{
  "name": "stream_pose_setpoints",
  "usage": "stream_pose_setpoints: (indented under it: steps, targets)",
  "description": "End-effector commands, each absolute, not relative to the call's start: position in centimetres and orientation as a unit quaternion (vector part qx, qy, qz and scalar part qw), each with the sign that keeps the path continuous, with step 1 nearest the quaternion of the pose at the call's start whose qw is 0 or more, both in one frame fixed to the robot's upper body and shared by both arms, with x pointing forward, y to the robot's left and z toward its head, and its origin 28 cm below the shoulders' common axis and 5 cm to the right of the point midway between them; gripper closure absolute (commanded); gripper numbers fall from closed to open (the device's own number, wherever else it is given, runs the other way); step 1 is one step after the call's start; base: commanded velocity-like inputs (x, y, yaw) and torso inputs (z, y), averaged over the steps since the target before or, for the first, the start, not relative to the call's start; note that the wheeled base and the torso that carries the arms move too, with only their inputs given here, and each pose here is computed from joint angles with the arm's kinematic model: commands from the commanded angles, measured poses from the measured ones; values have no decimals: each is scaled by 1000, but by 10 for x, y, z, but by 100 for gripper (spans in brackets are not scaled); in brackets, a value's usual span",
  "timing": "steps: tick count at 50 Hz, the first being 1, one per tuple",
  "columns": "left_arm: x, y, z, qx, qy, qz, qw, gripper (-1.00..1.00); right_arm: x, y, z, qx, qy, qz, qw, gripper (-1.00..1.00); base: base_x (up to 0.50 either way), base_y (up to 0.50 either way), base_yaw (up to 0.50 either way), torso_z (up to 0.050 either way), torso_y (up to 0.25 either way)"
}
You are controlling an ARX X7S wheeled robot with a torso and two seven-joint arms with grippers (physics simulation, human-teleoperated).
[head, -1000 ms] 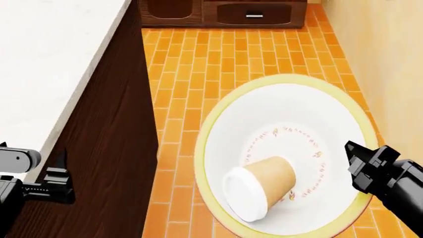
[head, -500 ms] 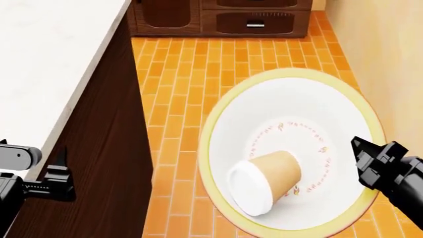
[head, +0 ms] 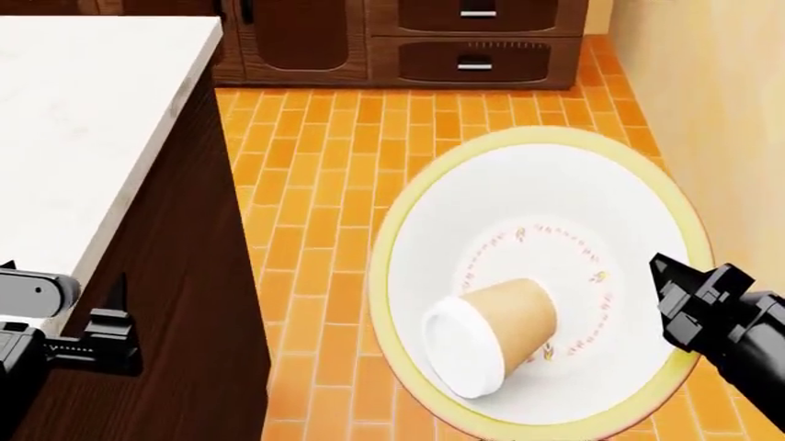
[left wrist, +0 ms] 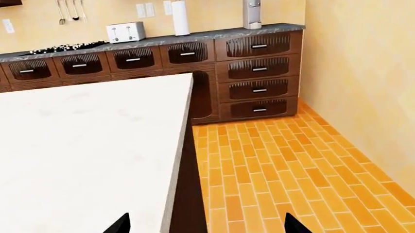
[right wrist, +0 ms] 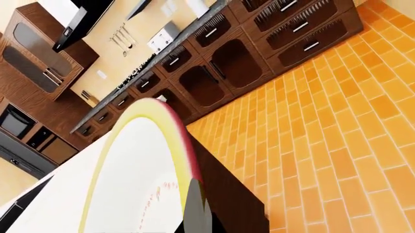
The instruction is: Place the cup inside the bowl on the dining table and move the bowl to any counter.
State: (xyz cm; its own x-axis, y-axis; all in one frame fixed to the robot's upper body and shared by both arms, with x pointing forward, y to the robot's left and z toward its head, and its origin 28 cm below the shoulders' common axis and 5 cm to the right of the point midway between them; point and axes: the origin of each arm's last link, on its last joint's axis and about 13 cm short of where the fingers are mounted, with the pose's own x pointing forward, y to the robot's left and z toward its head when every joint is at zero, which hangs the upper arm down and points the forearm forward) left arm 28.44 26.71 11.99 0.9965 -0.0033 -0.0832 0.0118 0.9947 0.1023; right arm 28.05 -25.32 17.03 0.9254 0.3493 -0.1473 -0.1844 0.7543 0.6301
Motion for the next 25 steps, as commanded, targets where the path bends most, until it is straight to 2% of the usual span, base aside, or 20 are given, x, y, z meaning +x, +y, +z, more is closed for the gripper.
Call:
stream_pose_setpoints:
  steps: [1, 25]
  targets:
    - [284, 267, 120, 51, 41, -5, 998, -100, 281, -253, 176, 326, 112, 154, 926, 100, 500, -75, 0, 0, 0]
    - [285, 266, 120, 51, 41, -5, 998, -100, 282, -252, 174, 324, 118, 157, 926, 100, 500, -209, 0, 0, 2]
